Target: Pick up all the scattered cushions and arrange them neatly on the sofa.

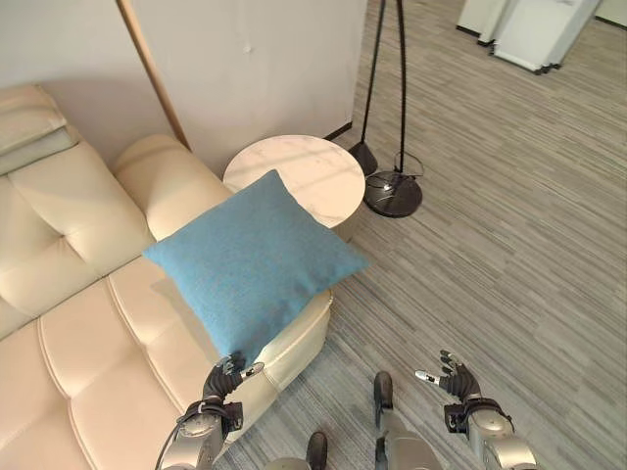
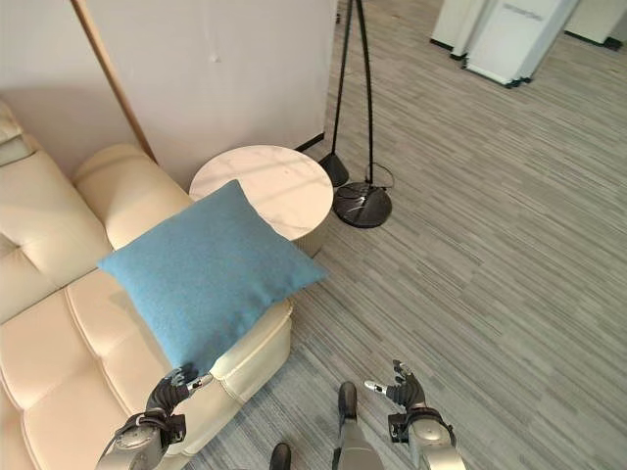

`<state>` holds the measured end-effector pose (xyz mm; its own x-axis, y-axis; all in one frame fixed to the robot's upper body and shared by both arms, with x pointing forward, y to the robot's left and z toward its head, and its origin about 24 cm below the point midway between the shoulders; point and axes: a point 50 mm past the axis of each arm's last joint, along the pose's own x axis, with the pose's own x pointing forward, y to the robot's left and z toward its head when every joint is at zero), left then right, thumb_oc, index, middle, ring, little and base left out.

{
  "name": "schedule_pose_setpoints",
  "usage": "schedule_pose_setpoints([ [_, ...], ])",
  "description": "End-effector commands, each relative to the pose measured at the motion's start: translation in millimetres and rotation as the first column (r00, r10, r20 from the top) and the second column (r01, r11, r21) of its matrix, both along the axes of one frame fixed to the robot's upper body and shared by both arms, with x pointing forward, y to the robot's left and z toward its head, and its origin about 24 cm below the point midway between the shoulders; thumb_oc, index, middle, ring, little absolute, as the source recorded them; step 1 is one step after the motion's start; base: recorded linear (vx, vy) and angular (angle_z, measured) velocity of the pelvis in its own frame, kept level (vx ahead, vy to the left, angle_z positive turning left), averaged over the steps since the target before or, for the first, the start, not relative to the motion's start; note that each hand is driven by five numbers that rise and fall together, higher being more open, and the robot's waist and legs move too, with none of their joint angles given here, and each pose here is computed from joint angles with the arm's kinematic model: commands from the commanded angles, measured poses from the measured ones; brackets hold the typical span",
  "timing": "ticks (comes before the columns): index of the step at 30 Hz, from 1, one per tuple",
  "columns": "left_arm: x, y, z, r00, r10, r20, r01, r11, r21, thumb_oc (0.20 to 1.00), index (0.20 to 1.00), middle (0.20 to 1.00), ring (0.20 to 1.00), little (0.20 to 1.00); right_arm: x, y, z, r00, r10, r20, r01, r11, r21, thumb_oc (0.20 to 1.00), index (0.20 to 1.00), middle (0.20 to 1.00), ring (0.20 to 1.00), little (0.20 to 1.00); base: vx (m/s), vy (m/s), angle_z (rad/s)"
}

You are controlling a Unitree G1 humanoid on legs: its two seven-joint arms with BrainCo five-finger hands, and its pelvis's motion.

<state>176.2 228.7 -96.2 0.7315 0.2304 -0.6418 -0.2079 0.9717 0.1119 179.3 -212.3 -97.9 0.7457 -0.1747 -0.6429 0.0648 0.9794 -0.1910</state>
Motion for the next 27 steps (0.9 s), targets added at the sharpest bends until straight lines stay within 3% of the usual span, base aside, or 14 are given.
schedule_pose_setpoints([
  [1, 21.7, 4.3, 23.8, 0.989, -0.017, 0.145, 0.013, 1.000, 0.025, 1.000, 1.000, 1.000, 1.000, 1.000, 17.0, -5.1, 14.3, 0.995, -0.013, 0.095, 0.014, 1.000, -0.004, 1.000, 1.000, 1.000, 1.000, 1.000, 0.30, -0.220, 1.07],
  [9, 26.2, 4.7, 27.1, 0.984, 0.053, 0.172, -0.050, 0.999, -0.022, 1.000, 1.000, 1.000, 1.000, 1.000, 33.6, -8.7, 32.1, 0.983, 0.007, 0.184, -0.004, 1.000, -0.012, 1.000, 1.000, 1.000, 1.000, 1.000, 0.22, -0.209, 0.66],
  [13, 24.3, 7.9, 26.7, 0.985, 0.052, 0.165, -0.051, 0.999, -0.014, 1.000, 1.000, 1.000, 1.000, 1.000, 28.8, -15.4, 28.2, 0.988, 0.004, 0.152, 0.001, 0.999, -0.038, 1.000, 1.000, 1.000, 1.000, 1.000, 0.15, -0.064, 0.59],
  [20, 30.3, 7.5, 28.5, 0.986, 0.017, 0.163, -0.021, 1.000, 0.018, 1.000, 1.000, 1.000, 1.000, 1.000, 18.2, -18.9, 19.4, 0.994, -0.022, 0.106, 0.027, 0.998, -0.048, 1.000, 1.000, 1.000, 1.000, 1.000, 0.14, 0.069, 0.79],
  [27, 12.6, 8.1, 14.5, 0.997, 0.001, 0.082, -0.003, 1.000, 0.024, 1.000, 1.000, 1.000, 1.000, 1.000, 12.8, 0.1, 9.8, 0.998, 0.026, 0.061, -0.025, 1.000, -0.013, 1.000, 1.000, 1.000, 1.000, 1.000, 0.14, 0.261, 0.24],
])
